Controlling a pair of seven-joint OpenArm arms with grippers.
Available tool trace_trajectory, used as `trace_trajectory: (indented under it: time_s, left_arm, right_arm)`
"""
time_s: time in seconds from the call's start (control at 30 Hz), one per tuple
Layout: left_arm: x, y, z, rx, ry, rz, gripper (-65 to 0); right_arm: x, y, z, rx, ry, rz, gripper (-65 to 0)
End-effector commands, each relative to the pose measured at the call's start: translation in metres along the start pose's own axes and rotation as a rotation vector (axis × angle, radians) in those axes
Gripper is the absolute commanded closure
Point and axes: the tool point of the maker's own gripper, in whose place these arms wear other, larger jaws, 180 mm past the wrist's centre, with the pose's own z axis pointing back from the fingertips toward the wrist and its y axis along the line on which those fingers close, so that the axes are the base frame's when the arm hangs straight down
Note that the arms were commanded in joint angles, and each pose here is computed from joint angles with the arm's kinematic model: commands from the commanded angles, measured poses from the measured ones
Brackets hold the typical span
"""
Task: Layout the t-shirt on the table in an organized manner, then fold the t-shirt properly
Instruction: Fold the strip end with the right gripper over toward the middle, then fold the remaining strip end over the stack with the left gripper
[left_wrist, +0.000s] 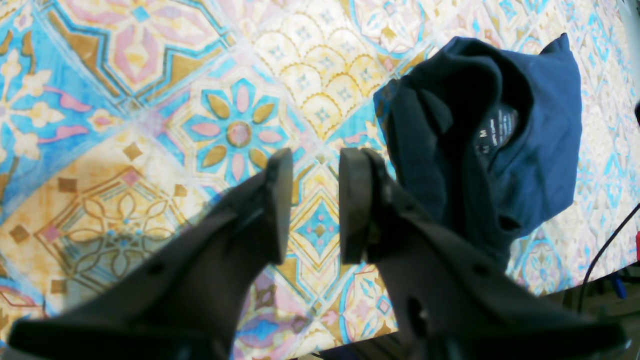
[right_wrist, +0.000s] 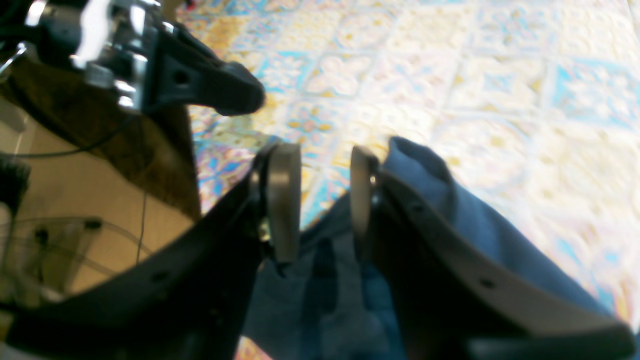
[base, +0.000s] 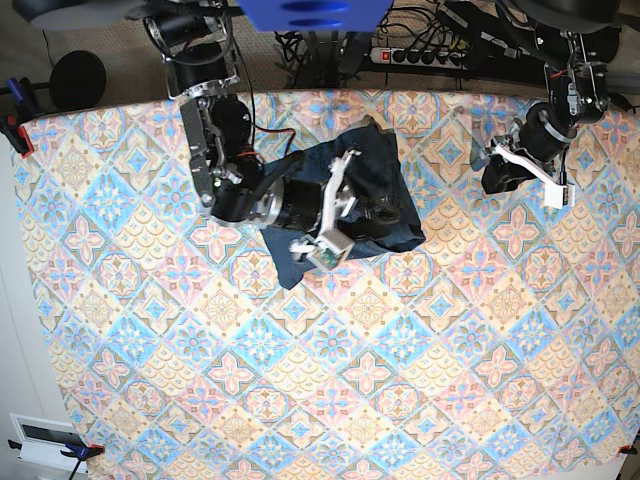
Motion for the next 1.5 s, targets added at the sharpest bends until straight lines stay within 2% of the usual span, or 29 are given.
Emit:
trace_trajectory:
  time_s: [0.0, 0.13, 0.23, 0.27, 0.33, 0.4, 0.43, 0.53, 0.63, 0.8, 0.93, 1.03, 1.13, 1.2, 1.3, 1.47]
  left_arm:
    - [0.008, -0.003, 0.002, -0.013, -0.023, -0.020, -15.9]
    - [-0.003, -0.021, -0.002, -0.071, 0.010, -0.049, -15.9]
    - [-0.003, -0.039, 0.002, -0.129, 0.008, -0.105, -14.5]
    - [-0.004, -0.045, 0.004, -0.147, 0.006, -0.123, -13.2]
    - [-0.005, -0.058, 0.006, -0.186, -0.009, -0.139, -8.8]
    - [-0.005, -0.067, 0.008, -0.213, -0.025, -0.144, -1.4]
    - [-0.006, -0.069, 0.008, -0.220, -0.024, -0.146, 0.0]
    - [-0.021, -0.089, 0.002, -0.279, 0.012, -0.144, -0.5]
    - [-0.037, -0.113, -0.004, -0.351, 0.056, -0.148, 0.0]
    - [-0.040, -0.141, -0.013, -0.419, 0.050, -0.127, 0.0]
    - [-0.051, -0.138, -0.023, -0.373, 0.068, -0.145, 0.0]
    - [-0.077, -0.125, -0.044, -0.291, 0.150, -0.235, 0.0]
    - [-0.103, -0.116, -0.058, -0.246, 0.236, -0.301, 0.0]
    - [-0.112, -0.106, -0.062, -0.213, 0.261, -0.317, 0.0]
    - [-0.115, -0.095, -0.067, -0.191, 0.231, -0.302, 0.0]
    - [-0.123, -0.084, -0.067, -0.179, 0.242, -0.282, 0.0]
  right_arm:
    - [0.021, -0.006, 0.006, -0.012, -0.069, 0.016, -15.8]
    - [-0.001, -0.035, 0.011, -0.069, -0.042, -0.080, -14.3]
    - [-0.033, -0.056, 0.012, -0.104, -0.002, -0.196, -9.8]
    - [-0.033, -0.062, 0.013, -0.112, -0.002, -0.207, -8.0]
    - [-0.024, -0.071, 0.012, -0.118, -0.009, -0.195, -4.4]
    - [-0.013, -0.079, 0.014, -0.127, -0.014, -0.169, -0.2]
    - [-0.011, -0.084, 0.017, -0.134, -0.006, -0.152, 0.0]
    - [0.000, -0.092, 0.020, -0.144, -0.009, -0.122, 0.0]
    - [0.002, -0.103, 0.015, -0.143, 0.004, -0.134, 0.0]
    - [-0.022, -0.111, -0.007, -0.128, 0.151, -0.111, 0.0]
    - [-0.056, -0.120, -0.011, -0.177, 0.290, -0.059, 0.0]
    - [-0.069, -0.119, -0.025, -0.175, 0.359, -0.041, 0.0]
    - [-0.083, -0.123, -0.023, -0.187, 0.416, -0.044, 0.0]
    - [-0.078, -0.124, -0.022, -0.189, 0.409, -0.035, 0.0]
    - [-0.057, -0.120, -0.019, -0.188, 0.377, 0.002, 0.0]
    - [-0.019, -0.134, 0.016, -0.243, 0.302, 0.097, 0.0]
